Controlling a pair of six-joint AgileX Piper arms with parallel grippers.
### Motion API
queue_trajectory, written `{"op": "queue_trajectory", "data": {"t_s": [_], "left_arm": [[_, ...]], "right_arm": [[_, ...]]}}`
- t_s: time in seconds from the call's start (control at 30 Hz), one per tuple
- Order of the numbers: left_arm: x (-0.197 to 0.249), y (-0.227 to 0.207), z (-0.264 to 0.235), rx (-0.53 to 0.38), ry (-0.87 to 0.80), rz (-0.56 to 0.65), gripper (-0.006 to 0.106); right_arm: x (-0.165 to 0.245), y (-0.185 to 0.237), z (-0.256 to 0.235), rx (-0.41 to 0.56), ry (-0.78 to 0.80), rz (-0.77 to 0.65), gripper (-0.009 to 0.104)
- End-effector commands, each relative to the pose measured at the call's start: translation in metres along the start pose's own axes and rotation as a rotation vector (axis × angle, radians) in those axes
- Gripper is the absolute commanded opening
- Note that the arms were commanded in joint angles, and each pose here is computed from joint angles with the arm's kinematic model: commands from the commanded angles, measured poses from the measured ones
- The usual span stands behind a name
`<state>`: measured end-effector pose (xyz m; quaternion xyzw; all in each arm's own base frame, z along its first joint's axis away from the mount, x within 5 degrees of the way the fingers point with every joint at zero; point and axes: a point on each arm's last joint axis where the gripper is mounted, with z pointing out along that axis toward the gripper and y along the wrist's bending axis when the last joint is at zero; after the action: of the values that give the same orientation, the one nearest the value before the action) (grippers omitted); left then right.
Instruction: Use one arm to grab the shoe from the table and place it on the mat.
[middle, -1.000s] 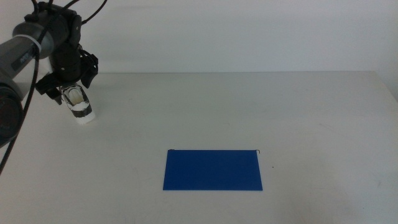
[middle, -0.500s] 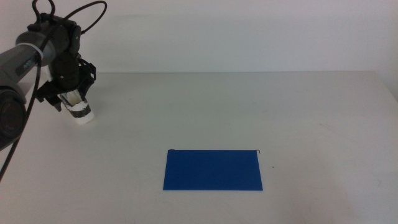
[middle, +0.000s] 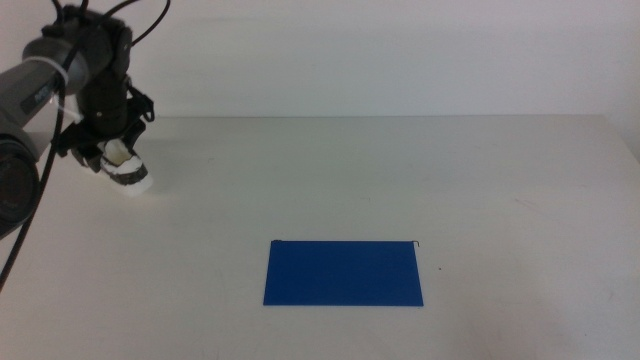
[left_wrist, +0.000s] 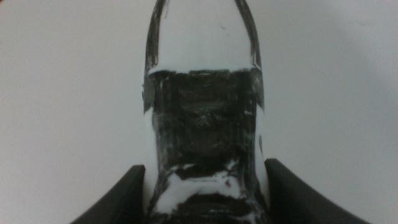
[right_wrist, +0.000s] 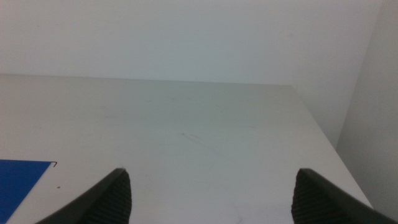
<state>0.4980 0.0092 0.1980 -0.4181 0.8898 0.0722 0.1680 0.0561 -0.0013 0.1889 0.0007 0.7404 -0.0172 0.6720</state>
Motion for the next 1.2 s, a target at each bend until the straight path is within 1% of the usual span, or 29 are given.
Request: {"op": "queue_trajectory", "data": {"t_s": [0.0, 0.1, 0.23, 0.33, 0.47, 0.67, 0.83, 1.0, 1.17], "left_arm": [[-0.007, 0.003, -0.065, 0.046, -0.095, -0.015, -0.002], [0.003, 0.005, -0.082, 0.004, -0.093, 0.010, -0.002], [0.020, 0.012, -0.104, 0.005, -0.104, -0.003, -0.002], [0.035, 0.024, -0.116, 0.014, -0.099, -0.027, -0.002], [0.062, 0.042, -0.132, 0.059, -0.106, -0.044, -0.002], [0.109, 0.080, -0.141, 0.051, -0.068, -0.145, -0.002], [0.140, 0.101, -0.157, 0.103, -0.058, -0.242, -0.002], [0.162, 0.097, -0.172, 0.149, -0.056, -0.329, -0.002], [0.185, 0.085, -0.175, 0.168, -0.022, -0.396, -0.002]], "right_arm": [[-0.011, 0.000, -0.003, 0.004, -0.110, -0.021, 0.066], [-0.011, 0.000, -0.003, 0.004, -0.110, -0.021, 0.066], [-0.011, 0.000, -0.003, 0.004, -0.110, -0.021, 0.066], [-0.011, 0.000, -0.003, 0.004, -0.110, -0.021, 0.066], [-0.011, 0.000, -0.003, 0.004, -0.110, -0.021, 0.066], [-0.011, 0.000, -0.003, 0.004, -0.110, -0.021, 0.066], [-0.011, 0.000, -0.003, 0.004, -0.110, -0.021, 0.066], [-0.011, 0.000, -0.003, 0.004, -0.110, -0.021, 0.066], [-0.011, 0.000, -0.003, 0.004, -0.110, -0.021, 0.066]]}}
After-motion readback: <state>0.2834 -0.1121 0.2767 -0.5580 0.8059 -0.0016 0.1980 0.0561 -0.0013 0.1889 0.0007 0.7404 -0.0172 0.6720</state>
